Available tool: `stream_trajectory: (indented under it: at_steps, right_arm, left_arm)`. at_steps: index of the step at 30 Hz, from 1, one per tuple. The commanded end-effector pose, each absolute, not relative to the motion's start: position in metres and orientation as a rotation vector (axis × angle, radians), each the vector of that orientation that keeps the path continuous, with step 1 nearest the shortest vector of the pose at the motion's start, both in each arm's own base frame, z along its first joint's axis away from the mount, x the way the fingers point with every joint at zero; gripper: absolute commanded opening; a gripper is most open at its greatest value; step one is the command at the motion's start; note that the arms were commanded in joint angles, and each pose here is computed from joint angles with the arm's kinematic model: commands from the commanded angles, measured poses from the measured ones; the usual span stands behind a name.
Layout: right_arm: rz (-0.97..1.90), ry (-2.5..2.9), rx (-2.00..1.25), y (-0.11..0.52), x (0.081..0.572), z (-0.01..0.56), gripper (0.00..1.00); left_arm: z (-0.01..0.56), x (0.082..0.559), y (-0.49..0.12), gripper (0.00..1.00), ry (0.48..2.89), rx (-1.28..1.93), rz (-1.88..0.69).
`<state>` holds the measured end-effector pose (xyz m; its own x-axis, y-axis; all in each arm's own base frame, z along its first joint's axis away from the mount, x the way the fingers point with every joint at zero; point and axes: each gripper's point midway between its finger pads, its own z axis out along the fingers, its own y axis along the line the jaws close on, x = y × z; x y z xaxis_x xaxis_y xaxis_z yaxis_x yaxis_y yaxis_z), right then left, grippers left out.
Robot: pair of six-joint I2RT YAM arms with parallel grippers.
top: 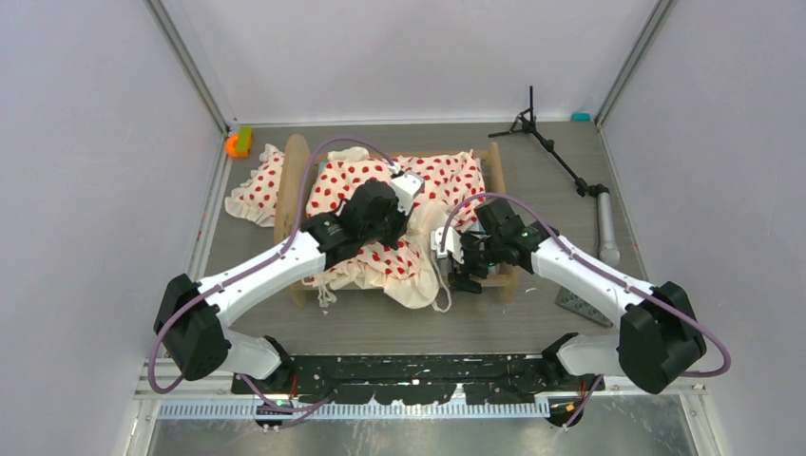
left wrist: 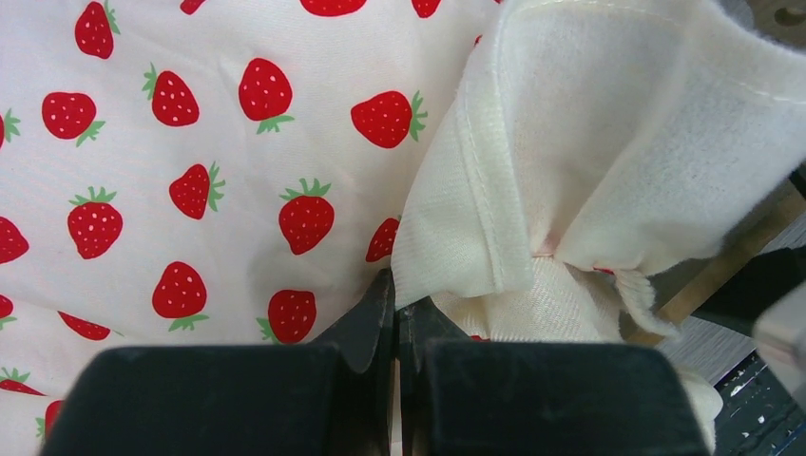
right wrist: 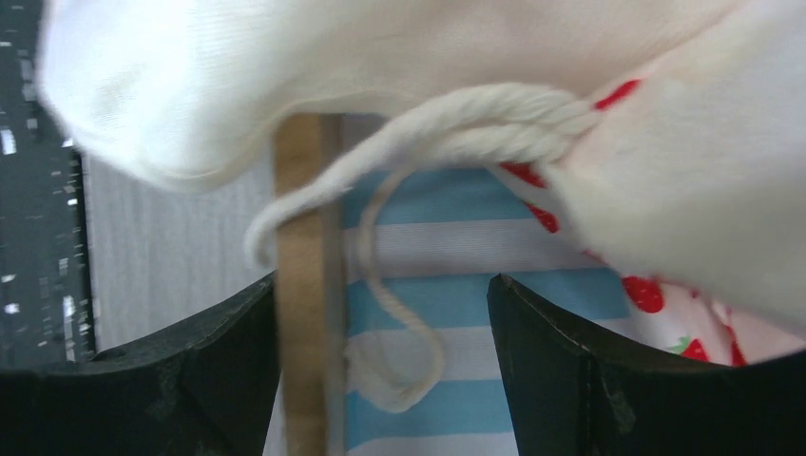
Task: Set up the pet bed
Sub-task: Cross the ropes on the bed frame.
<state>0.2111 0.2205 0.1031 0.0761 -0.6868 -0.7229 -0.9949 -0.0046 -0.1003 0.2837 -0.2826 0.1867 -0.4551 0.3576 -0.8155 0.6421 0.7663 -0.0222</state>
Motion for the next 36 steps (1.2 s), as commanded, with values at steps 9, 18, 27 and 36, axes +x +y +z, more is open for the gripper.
stream_trajectory:
  at_steps: [9,18,27,36]
  right_arm:
    - [0.733,1.601,-1.902,0.238,0.201,0.104,0.77]
    - [1.016,1.626,-2.066,0.234,0.144,0.109,0.75]
    - [0.890,1.594,-2.011,0.236,0.154,0.125,0.73]
    - [0.479,1.616,-1.743,0.228,0.218,0.153,0.76]
  left_arm:
    - [0.192,0.286,-0.276,0.00,2.067,0.722,-0.400]
    - [0.188,0.285,-0.276,0.00,2.072,0.720,-0.398]
    - [0.184,0.286,-0.273,0.00,2.075,0.715,-0.388]
    - [0.184,0.287,-0.276,0.00,2.076,0.715,-0.395]
